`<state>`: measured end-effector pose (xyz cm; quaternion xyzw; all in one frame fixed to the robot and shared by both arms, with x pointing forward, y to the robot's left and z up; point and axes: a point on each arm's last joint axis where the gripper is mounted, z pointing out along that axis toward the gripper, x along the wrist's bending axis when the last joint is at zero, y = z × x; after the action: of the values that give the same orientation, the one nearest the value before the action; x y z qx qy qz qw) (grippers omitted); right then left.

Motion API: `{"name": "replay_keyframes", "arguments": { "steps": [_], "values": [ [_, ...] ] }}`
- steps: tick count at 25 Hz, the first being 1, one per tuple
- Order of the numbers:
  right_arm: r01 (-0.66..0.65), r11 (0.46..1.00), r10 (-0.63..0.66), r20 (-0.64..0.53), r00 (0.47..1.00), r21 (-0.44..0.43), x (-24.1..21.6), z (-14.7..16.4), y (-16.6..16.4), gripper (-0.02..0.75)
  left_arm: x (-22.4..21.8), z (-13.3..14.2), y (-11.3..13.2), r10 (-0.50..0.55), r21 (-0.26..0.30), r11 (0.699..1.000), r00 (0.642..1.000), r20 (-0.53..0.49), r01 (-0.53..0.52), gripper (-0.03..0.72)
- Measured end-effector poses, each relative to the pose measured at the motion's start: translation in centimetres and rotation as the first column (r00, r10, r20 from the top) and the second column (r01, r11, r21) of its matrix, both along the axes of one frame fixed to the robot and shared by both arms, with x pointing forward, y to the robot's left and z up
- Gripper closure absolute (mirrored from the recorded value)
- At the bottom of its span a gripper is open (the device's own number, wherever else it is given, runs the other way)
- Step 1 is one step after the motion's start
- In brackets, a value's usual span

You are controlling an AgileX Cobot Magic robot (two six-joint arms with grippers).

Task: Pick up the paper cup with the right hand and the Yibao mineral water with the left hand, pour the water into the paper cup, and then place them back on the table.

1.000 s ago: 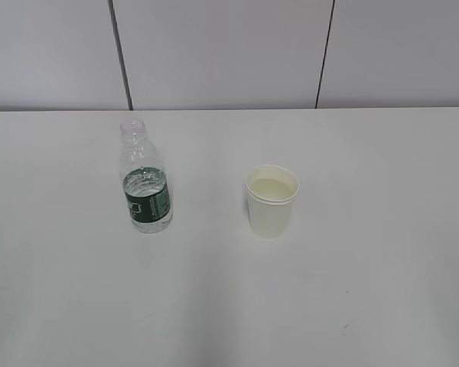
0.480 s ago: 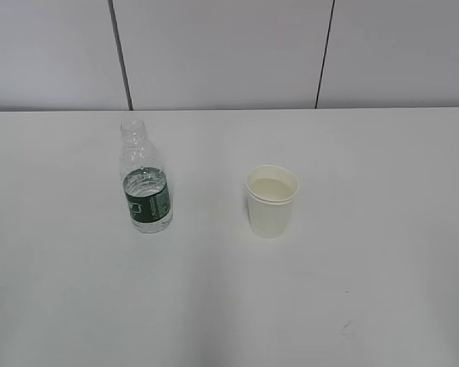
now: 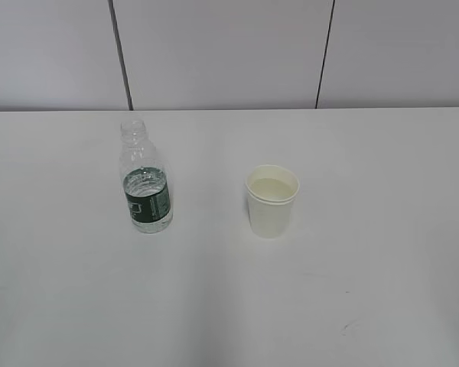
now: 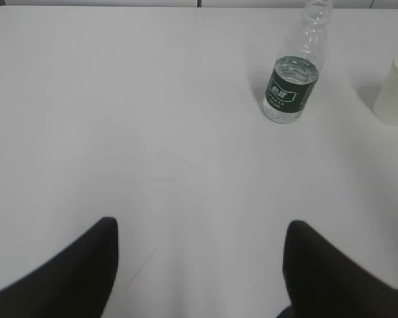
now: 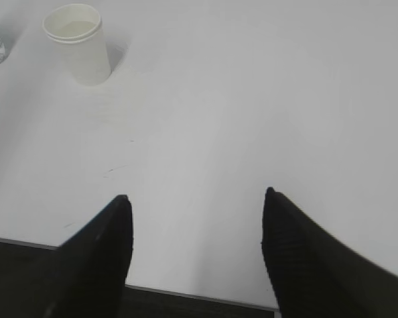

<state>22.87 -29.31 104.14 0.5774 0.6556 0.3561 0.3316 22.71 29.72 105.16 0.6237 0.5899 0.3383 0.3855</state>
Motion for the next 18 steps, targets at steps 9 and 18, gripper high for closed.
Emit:
{"name": "replay_keyframes", "arguments": {
  "steps": [9, 18],
  "values": [
    [0.002, 1.000, -0.002, 0.000, 1.000, 0.000, 0.00, 0.00, 0.00, 0.251, 0.00, 0.00, 0.00, 0.000, 0.000, 1.000, 1.000, 0.000, 0.000, 0.209],
    [0.002, 1.000, -0.002, 0.000, 1.000, 0.000, 0.00, 0.00, 0.00, 0.250, 0.00, 0.00, 0.00, 0.000, 0.000, 1.000, 1.000, 0.000, 0.000, 0.216]
  ]
}}
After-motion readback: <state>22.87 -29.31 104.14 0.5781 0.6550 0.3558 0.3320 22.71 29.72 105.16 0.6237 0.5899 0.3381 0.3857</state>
